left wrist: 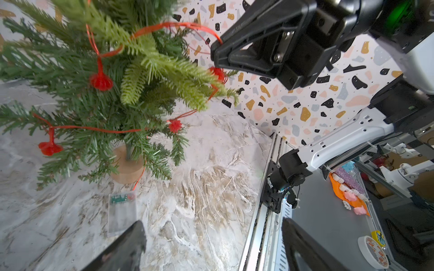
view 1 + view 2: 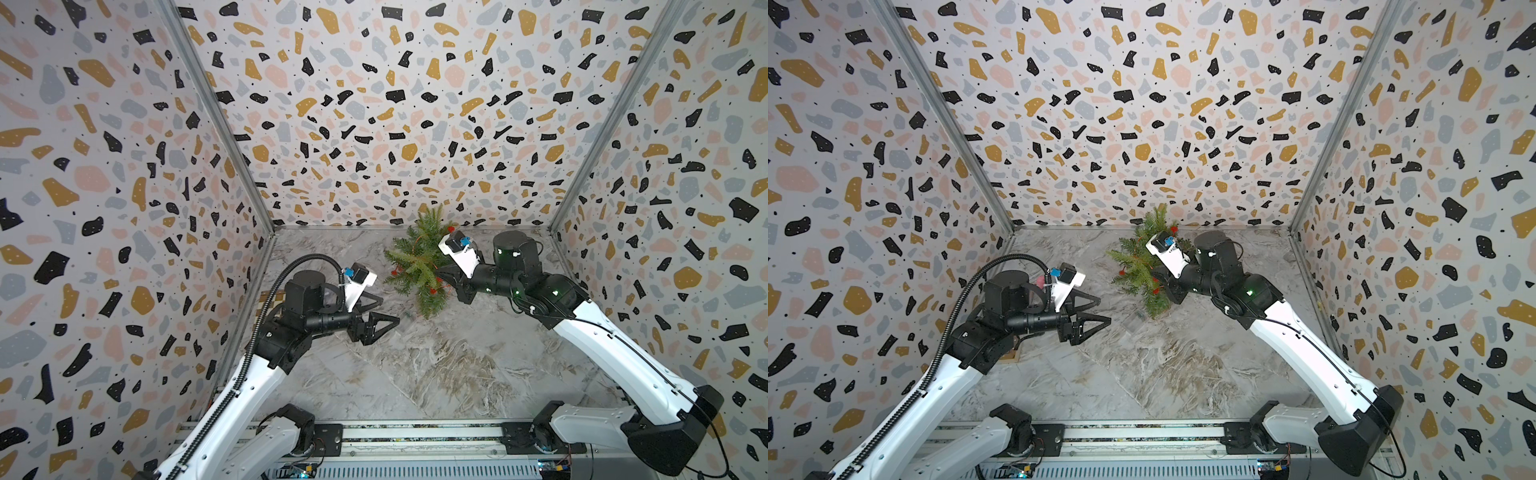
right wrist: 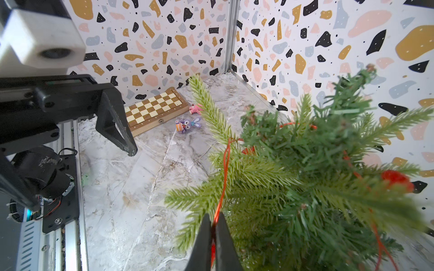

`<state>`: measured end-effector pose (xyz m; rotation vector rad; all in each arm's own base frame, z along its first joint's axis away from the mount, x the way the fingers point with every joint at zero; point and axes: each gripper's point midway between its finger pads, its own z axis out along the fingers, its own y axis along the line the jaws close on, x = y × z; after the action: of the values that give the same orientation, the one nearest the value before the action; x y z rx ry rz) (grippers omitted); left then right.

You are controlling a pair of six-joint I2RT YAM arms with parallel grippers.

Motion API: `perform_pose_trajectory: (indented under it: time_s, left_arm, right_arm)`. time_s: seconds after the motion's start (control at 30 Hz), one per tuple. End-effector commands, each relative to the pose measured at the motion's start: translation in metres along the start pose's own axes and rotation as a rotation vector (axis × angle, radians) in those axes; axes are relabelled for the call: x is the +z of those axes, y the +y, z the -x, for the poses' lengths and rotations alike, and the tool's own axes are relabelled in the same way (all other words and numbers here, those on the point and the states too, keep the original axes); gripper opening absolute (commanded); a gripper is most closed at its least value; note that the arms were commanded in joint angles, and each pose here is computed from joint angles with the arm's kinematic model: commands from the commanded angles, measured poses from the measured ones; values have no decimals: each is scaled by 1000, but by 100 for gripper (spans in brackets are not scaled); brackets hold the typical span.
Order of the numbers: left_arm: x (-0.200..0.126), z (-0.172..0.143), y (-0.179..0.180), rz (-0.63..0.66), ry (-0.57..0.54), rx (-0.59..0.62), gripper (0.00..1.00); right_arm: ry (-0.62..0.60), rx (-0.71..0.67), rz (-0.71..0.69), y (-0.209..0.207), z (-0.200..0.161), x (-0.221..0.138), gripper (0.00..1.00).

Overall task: Remove string lights from the small christmas tree
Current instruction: Pick up the light string from the Christmas tree.

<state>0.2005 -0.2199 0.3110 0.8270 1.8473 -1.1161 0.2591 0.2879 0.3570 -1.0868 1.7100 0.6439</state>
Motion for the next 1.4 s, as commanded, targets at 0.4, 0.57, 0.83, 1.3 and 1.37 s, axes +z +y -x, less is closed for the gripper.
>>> perform_pose_trajectory:
  time_s: [0.4,0.57,0.83,1.3,1.37]
  left_arm:
    - [-15,54,14,149,-161,-157,100]
    - [-14,53,22,159,-180,-241,99]
    - [-12,53,15,113,-178,-240,99]
    - [-14,33,18,145,-136,-261,96]
    - [-14,29,21,159,-133,-267,96]
  right_arm:
    - [-84,-119,91,34,54,5,0]
    - [-95,-127,96,37,61,7,0]
    - [-116,-122,49,27,75,7,0]
    - [-166,-159,60,22,100,26,0]
    - [-174,-162,65,22,103,29,0]
